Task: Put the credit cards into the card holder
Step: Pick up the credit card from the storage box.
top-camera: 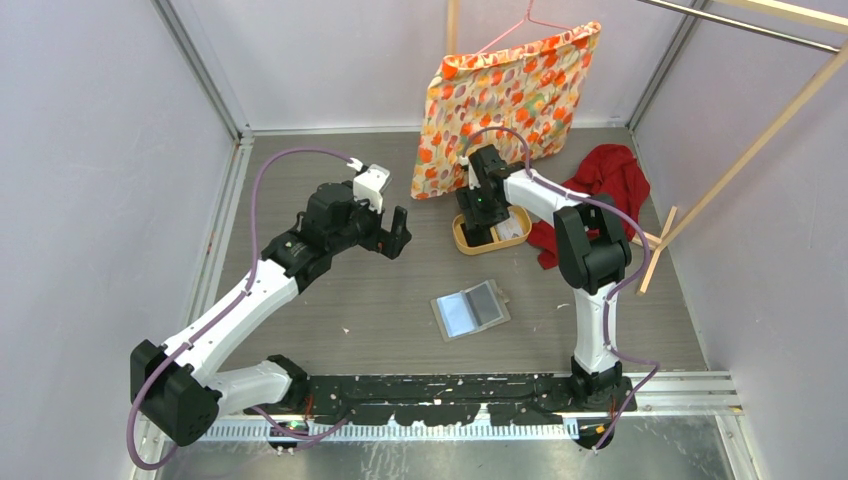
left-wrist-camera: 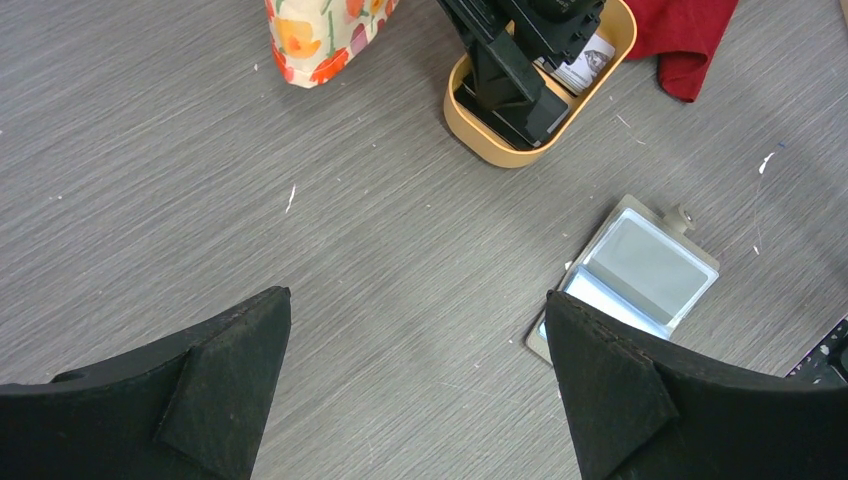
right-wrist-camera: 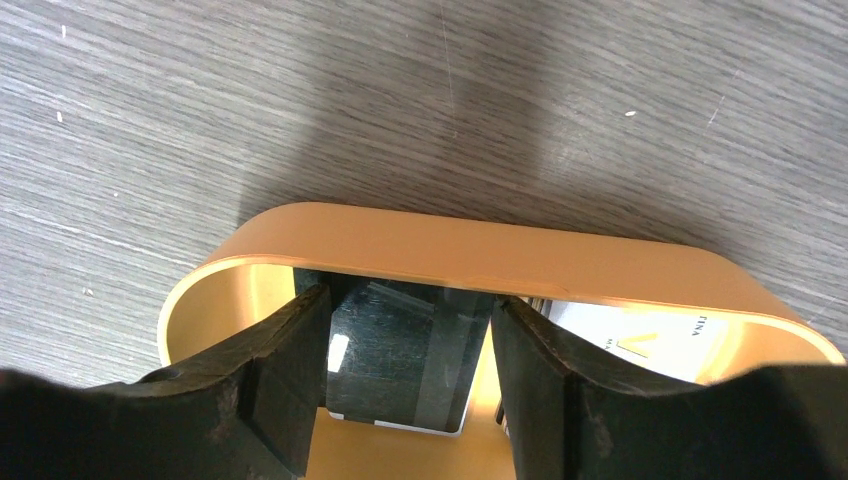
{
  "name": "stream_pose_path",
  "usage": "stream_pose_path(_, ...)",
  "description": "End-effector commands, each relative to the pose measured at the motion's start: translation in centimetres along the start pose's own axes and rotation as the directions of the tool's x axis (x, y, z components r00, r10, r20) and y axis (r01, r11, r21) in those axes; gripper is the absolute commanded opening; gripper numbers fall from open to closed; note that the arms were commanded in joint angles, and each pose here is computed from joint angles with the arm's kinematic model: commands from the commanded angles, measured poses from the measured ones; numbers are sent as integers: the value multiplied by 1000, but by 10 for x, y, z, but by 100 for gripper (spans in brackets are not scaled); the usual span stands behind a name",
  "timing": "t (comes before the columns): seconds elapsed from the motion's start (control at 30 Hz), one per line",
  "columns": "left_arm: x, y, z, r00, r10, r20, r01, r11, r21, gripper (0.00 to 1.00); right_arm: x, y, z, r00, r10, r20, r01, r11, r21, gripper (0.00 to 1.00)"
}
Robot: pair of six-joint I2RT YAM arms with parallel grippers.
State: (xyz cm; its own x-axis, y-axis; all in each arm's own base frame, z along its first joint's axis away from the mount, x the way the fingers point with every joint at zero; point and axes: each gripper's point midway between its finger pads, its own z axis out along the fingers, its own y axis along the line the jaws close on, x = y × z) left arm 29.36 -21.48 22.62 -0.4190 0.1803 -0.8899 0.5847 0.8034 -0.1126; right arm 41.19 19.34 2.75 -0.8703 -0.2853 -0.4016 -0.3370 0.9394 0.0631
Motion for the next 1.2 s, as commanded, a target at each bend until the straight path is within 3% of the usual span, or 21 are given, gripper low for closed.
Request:
stream_pose_path(0.0,-14,-1,-8,999,19,47,-19,1000,6,99,0,3,5,1000,-27,-7,27,1000,10,61)
stream_pose_path(0.2,-14,0,-7,999,20,46,-20,1000,3,99,-8,3,-7,999,-34,28,34,999,14,56)
stream_pose_path(0.77,-8,1,-2,1000,15,23,-15,1000,2,99,-31,7,-48,991,28,129,-13,994,-110,53)
stream_pose_path(1.17,-2,-9,7,1000,-10,11,10,998,59,99,-31,2,-54,984,132,117,-104,970,-221,53)
